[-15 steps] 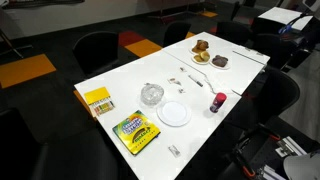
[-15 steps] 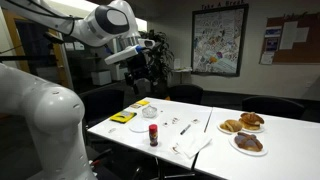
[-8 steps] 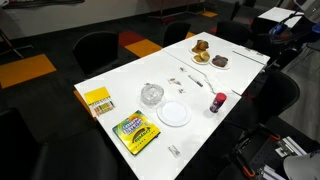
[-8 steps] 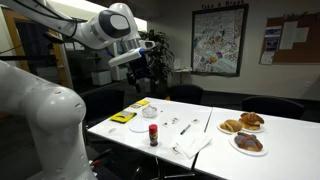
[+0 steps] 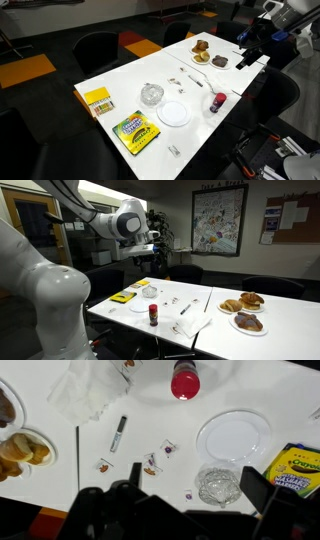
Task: Uncover the glass jar and put the lid on the table
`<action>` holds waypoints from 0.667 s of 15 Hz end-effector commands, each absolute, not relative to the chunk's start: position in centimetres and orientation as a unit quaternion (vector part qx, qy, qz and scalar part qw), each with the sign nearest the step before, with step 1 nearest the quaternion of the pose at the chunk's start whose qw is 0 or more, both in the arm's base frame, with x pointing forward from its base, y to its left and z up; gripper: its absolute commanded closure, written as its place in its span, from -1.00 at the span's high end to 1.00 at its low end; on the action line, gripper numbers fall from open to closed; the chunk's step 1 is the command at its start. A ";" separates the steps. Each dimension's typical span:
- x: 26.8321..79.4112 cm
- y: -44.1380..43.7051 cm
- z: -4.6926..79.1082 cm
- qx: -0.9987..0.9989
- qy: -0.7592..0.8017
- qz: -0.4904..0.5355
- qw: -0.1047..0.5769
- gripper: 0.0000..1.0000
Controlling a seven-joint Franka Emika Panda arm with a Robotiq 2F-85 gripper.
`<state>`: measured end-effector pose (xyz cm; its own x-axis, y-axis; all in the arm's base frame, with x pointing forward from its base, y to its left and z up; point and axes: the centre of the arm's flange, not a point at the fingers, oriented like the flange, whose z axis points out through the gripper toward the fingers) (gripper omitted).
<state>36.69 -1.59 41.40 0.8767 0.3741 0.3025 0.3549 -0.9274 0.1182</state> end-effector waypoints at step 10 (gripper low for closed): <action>42.1 -0.6 39.8 0.972 0.182 0.138 -0.060 1.00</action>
<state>39.31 -0.61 40.61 0.8913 0.3275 0.3137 0.3443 -0.9389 0.0020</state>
